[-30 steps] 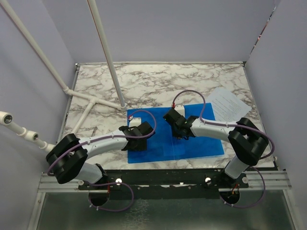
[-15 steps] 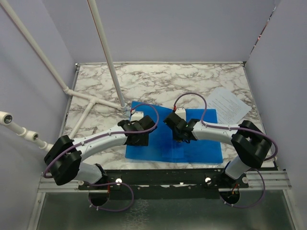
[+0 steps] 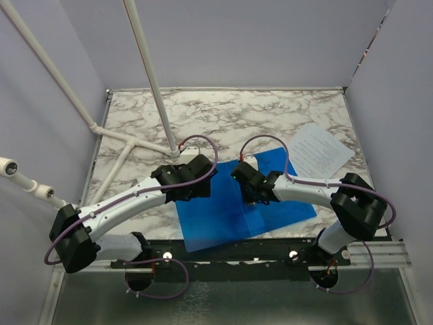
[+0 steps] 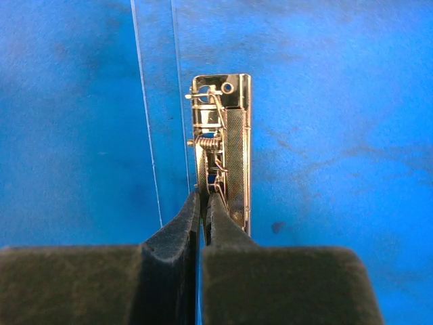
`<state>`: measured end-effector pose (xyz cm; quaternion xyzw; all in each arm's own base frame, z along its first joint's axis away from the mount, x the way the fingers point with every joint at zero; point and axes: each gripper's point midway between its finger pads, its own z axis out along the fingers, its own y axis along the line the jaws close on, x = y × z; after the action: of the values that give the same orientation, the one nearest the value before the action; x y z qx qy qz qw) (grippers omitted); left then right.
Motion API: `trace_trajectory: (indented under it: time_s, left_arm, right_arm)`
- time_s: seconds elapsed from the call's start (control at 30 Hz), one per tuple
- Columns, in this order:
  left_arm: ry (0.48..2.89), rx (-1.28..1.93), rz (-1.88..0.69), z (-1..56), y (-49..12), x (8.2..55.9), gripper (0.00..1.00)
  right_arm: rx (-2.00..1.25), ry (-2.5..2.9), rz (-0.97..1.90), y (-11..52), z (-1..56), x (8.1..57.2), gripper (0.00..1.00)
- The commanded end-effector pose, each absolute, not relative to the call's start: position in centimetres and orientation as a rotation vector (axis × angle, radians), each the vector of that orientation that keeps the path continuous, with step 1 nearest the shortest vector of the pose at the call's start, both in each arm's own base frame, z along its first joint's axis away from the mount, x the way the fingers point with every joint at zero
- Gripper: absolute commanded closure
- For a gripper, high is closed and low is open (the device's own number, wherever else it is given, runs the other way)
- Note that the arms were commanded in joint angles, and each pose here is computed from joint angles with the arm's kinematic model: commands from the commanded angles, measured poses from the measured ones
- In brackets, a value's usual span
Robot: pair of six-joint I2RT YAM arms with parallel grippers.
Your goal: Put the files into the folder
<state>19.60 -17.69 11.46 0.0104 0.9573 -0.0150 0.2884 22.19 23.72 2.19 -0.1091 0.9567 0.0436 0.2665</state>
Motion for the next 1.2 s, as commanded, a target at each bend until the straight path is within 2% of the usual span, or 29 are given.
trace_trajectory:
  time_s: [0.0,0.17,0.43,0.6,0.7,0.87,1.07,1.17]
  left_arm:
    - [2.500,0.039,-0.032,14.0,-16.8,19.7,0.11]
    - [2.517,0.047,-0.122,13.8,-17.4,19.0,0.10]
    - [2.656,0.094,-0.169,7.8,-19.1,17.2,0.10]
    - [2.681,0.104,-0.103,5.5,-19.3,17.5,0.10]
    - [2.684,0.094,-0.077,4.5,-19.4,17.8,0.10]
    - [2.701,0.090,-0.051,2.9,-19.4,17.8,0.10]
    - [2.732,0.081,-0.012,0.9,-18.7,17.2,0.11]
    - [2.742,0.073,0.014,0.0,-18.1,16.9,0.14]
  right_arm:
    - [-0.406,2.589,0.230,25.0,2.4,20.9,1.00]
    - [-0.380,2.582,0.266,25.9,3.0,21.2,1.00]
    - [-0.302,2.559,0.187,26.9,3.8,23.5,1.00]
    - [-0.317,2.550,0.194,27.6,4.3,24.0,1.00]
    - [-0.324,2.540,0.198,27.6,4.7,24.1,0.90]
    - [-0.313,2.518,0.184,27.0,5.8,24.2,0.63]
    - [-0.299,2.503,0.189,26.4,6.7,24.0,0.60]
    - [-0.307,2.524,0.202,26.4,6.4,23.4,0.66]
